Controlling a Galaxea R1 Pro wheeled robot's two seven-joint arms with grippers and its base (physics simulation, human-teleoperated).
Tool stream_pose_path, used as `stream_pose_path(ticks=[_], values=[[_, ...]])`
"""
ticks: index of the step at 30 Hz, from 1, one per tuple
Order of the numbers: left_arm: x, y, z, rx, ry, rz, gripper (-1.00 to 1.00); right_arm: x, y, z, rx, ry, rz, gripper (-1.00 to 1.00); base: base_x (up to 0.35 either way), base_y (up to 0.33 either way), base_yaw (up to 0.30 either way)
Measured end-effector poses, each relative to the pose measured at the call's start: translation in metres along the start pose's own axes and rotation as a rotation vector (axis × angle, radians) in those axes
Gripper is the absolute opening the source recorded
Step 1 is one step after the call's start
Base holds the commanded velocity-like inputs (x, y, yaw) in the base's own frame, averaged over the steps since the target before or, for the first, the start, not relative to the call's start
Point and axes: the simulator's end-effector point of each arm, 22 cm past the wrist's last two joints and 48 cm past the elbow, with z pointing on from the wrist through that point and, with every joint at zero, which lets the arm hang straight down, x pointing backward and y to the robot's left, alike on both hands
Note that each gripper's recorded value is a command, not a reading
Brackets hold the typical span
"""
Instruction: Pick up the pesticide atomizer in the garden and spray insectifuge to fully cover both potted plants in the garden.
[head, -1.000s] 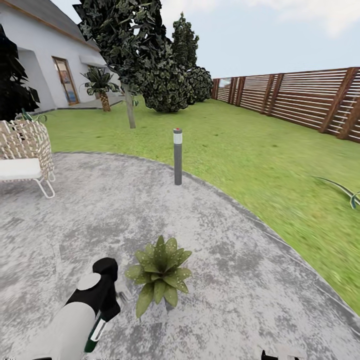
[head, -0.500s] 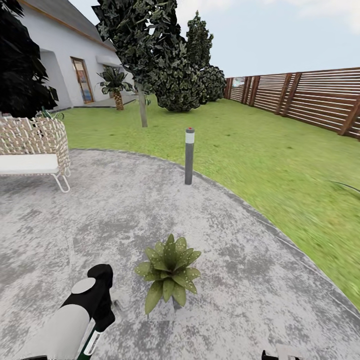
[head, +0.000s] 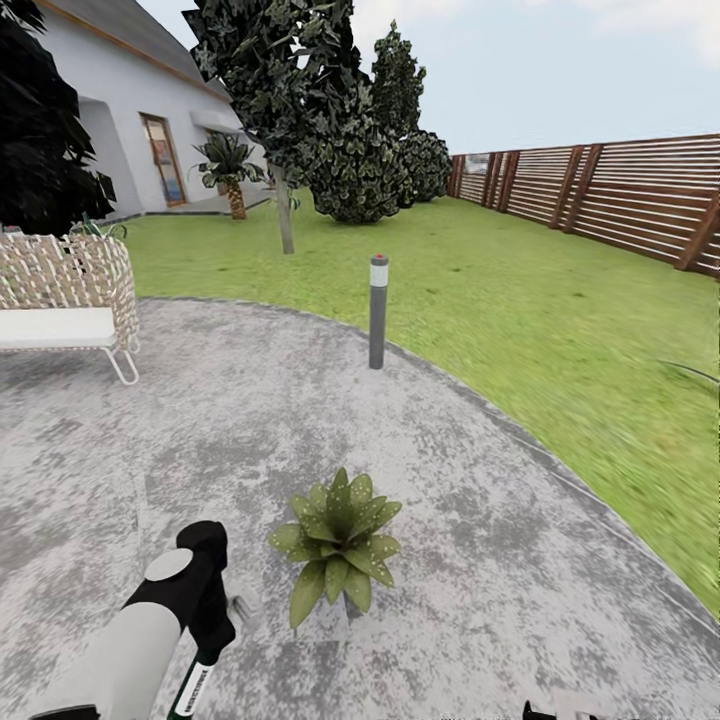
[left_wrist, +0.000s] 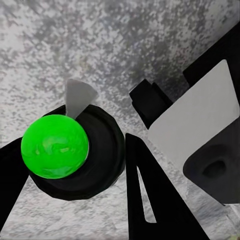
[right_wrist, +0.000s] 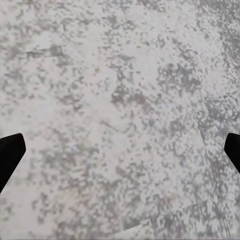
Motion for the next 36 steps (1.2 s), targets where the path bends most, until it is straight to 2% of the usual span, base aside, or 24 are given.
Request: stream_pose_path(ticks=[8,16,17,22,23,30,36], values=[[-0.009,0.003,-0.005,-0.008,-0.009,0.003,-1.0,0.005,0.0,0.001,0.001,0.01,-0.002,1.0,0.001,0.0,-0.135],[-0.005,0.01,-0.001,-0.016,0.001,-0.005,-1.0,0.01,0.0,0.001,0.002,0.02,-0.006,1.0,0.021,0.0,-0.041],[-0.003,0.012,0.0,-0.026,0.005,-0.006,-1.0,0.01,0.0,0.001,0.003,0.021,-0.006,1.0,0.001,0.0,-0.002],[0.0,0.041,0.005,-0.158,0.005,-0.012,-1.0,0.011,0.001,0.001,0.002,0.022,-0.007,1.0,0.0,0.0,0.0],[-0.001,0.042,0.005,-0.164,0.001,-0.012,-1.0,0.011,0.001,0.001,0.002,0.022,-0.008,1.0,0.0,0.0,0.0],[-0.032,0.018,0.004,-0.148,-0.046,0.022,-1.0,0.011,0.001,0.001,0.002,0.022,-0.008,1.0,0.0,0.0,0.0],[-0.024,0.025,0.005,-0.154,-0.037,0.009,-1.0,0.011,0.001,0.001,0.001,0.022,-0.008,1.0,0.0,0.0,0.0]])
